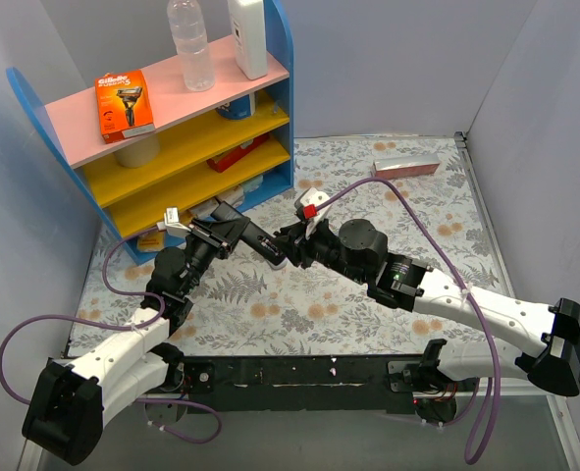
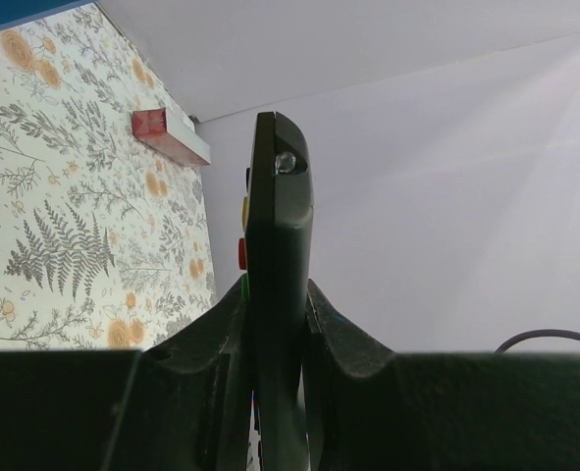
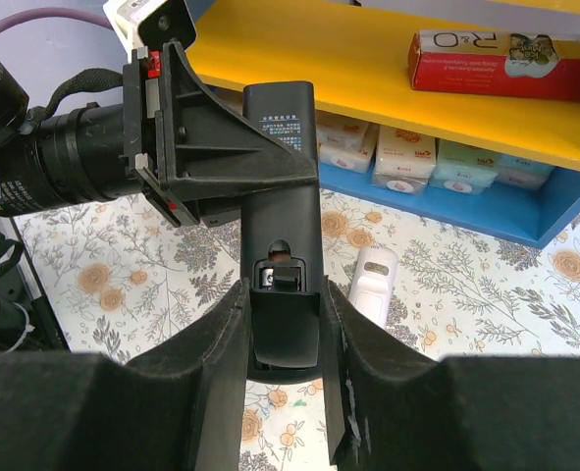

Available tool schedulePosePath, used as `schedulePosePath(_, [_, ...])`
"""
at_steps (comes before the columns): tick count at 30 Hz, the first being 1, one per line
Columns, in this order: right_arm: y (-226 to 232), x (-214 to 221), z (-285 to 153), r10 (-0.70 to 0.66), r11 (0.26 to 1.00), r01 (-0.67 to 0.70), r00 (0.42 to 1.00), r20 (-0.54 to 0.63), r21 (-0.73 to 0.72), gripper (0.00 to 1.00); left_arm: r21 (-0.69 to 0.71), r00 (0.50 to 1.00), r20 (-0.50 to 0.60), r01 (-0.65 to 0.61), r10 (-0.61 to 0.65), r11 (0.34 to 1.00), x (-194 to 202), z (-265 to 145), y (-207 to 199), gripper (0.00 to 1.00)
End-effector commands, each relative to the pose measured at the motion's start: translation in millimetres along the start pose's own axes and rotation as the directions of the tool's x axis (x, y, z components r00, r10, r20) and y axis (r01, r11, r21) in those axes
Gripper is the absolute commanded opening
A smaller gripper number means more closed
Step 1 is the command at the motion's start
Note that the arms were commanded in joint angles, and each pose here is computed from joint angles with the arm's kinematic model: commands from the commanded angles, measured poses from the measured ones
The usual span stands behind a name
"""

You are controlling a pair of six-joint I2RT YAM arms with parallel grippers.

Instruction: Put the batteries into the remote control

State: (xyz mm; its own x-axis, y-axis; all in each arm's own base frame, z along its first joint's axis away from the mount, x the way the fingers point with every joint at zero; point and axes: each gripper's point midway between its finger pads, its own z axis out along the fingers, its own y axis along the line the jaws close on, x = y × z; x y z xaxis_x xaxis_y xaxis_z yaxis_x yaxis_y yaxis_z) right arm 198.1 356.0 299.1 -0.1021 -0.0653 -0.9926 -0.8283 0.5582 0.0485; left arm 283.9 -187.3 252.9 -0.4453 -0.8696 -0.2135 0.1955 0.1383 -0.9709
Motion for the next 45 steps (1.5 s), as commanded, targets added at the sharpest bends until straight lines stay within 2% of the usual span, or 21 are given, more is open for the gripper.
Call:
schedulePosePath(1, [-1.3, -19.0, -2.0, -0.002, 1.0, 0.001, 0.998, 0.07, 0.011, 0.26, 0.088, 0.991, 0.0, 0.134, -0.134, 0.987, -5.7, -0.3, -36.6, 0.0])
schedulePosePath(21, [1.1, 1.9, 3.2, 0.007, 1.0, -0.007, 1.0, 0.012, 0.001, 0.26, 0.109, 0.99, -0.004, 0.143, -0.143, 0.984, -6.3, 2.0, -43.8, 0.0])
schedulePosePath(39, [10.1, -0.3, 6.9, 0.022, 0.999, -0.021, 0.999, 0.028, -0.045, 0.26, 0.124, 0.989, -0.015, 0.148, -0.147, 0.981, -5.4, 2.5, -47.2, 0.0])
schedulePosePath(45, [4.0, 7.4, 8.9, 0.013, 1.0, -0.013, 1.0, 0.008, -0.011, 0.26, 0.134, 0.989, -0.019, 0.148, -0.147, 0.98, -4.9, 2.7, -49.9, 0.0])
